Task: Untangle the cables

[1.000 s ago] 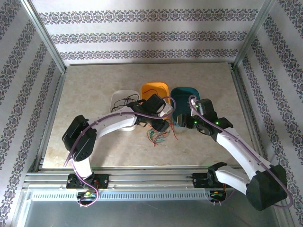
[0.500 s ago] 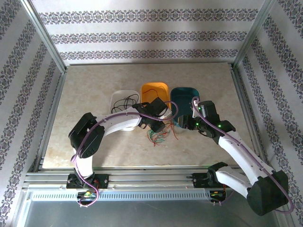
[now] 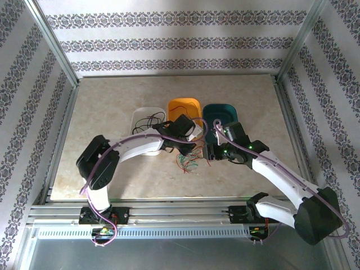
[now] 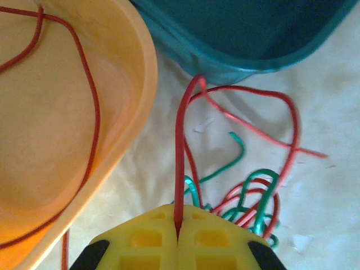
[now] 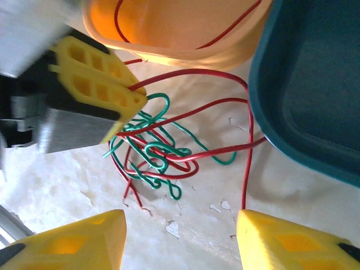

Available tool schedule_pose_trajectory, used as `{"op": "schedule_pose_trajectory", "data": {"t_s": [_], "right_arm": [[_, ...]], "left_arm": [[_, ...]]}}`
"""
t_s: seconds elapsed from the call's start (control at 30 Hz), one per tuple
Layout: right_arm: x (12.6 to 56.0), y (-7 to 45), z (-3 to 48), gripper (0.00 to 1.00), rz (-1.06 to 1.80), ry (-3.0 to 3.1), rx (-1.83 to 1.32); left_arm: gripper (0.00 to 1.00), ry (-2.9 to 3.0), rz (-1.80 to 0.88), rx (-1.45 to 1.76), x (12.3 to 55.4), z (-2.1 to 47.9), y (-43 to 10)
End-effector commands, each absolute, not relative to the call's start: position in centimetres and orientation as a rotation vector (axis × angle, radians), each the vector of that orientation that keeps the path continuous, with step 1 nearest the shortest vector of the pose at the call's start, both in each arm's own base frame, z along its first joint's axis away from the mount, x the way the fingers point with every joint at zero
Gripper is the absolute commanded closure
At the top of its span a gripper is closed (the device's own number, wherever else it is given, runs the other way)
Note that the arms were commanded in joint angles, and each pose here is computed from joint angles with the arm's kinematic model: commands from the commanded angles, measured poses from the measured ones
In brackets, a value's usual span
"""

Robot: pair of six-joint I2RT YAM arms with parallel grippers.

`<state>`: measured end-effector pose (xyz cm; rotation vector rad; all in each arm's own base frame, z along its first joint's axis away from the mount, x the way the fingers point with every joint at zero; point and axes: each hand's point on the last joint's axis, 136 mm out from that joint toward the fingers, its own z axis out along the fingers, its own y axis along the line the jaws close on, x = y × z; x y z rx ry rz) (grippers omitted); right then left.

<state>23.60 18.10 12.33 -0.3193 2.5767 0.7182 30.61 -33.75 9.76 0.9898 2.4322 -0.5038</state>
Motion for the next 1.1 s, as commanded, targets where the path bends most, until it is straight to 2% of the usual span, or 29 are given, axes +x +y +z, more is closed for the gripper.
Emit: {"op": "schedule_pose_trajectory", "data": {"t_s": [0.0,0.13,0.53,0.6,0.67,0.73,0.87,1.07], "right_arm": [[23.8,19.8,13.4,0.45,0.801,2.559,-0.402],[24.4,20.6,13.2,0.45,0.819,2.569,-0.426],[27.0,22.9,13.1,0.48,0.857,2.544,-0.460],[27.4,22.4,12.4,0.58,0.810,2.569,-0.431],[27.7,21.8,11.5,0.82,0.756,2.602,-0.397],[27.5,21.2,10.8,0.97,0.723,2.639,-0.386],[26.2,20.9,9.7,1.00,0.723,2.712,-0.408],[24.4,19.3,7.5,1.00,0.646,2.814,-0.383]], "left_arm": [[1.00,2.329,-0.909,0.830,30.8,15.2,-34.9],[1.00,2.289,-1.084,0.798,29.9,16.7,-34.7],[1.00,2.268,-1.156,0.818,28.8,17.6,-34.6],[1.00,2.265,-1.159,0.812,28.6,17.6,-34.4],[1.00,2.255,-1.160,0.809,28.5,17.8,-34.2],[1.00,2.245,-1.146,0.801,28.5,18.2,-33.7],[1.00,2.184,-1.077,0.750,29.3,20.7,-32.1],[1.00,1.902,-1.109,0.623,30.6,30.9,-29.2]]}}
